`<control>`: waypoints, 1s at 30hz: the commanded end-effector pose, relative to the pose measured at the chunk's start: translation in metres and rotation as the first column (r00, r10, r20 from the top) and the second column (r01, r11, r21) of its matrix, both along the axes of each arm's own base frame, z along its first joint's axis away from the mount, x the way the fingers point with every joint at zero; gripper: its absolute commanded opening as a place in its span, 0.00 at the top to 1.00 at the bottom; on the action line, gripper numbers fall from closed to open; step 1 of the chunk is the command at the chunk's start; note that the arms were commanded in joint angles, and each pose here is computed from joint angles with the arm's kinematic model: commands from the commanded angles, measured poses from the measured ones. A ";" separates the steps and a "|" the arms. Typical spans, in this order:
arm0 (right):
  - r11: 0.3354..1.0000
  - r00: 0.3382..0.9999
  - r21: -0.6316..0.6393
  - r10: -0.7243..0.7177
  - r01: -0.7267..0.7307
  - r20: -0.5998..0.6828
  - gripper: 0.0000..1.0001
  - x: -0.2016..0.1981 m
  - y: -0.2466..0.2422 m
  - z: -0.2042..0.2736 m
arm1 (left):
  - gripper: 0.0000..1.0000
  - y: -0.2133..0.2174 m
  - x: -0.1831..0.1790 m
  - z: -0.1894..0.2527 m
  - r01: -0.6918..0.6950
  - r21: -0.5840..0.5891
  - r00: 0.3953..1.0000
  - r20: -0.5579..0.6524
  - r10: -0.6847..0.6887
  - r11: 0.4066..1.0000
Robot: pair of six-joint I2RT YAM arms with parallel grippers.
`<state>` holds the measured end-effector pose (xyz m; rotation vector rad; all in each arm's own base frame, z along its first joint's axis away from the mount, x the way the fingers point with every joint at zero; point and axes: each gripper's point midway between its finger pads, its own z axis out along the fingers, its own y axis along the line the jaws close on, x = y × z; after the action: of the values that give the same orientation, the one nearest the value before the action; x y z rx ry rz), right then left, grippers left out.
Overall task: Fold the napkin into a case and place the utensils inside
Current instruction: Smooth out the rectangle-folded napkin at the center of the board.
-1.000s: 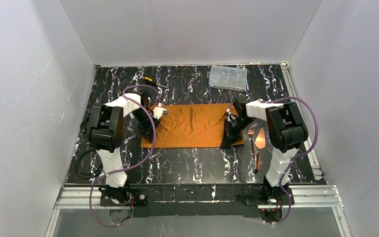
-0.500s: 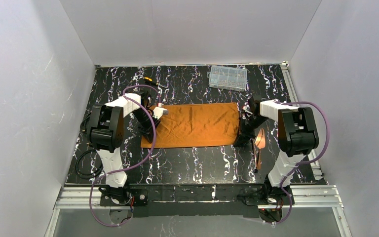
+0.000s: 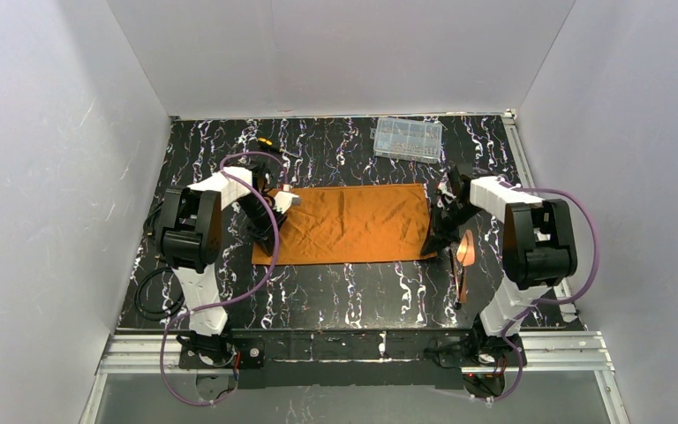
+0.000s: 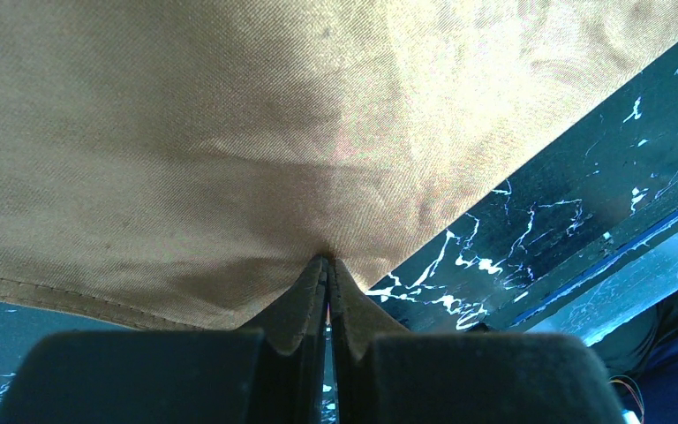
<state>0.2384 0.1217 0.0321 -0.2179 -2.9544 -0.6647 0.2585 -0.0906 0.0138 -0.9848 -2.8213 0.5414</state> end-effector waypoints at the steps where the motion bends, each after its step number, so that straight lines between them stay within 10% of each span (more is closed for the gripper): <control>1: 0.991 0.994 0.131 0.001 -0.015 0.111 0.99 0.020 0.020 0.048 | 0.99 0.017 0.009 -0.016 0.047 0.089 0.998 0.036 -0.050 0.995; 30: 0.984 1.000 -0.177 -0.030 0.029 -0.004 0.99 0.000 -0.035 -0.014 | 0.99 0.017 0.010 -0.014 0.049 0.096 0.998 0.040 -0.053 0.994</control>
<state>0.2464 0.0986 0.0203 -0.2636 -3.0200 -0.5014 0.2586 -0.0907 0.0142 -0.9959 -2.8178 0.5252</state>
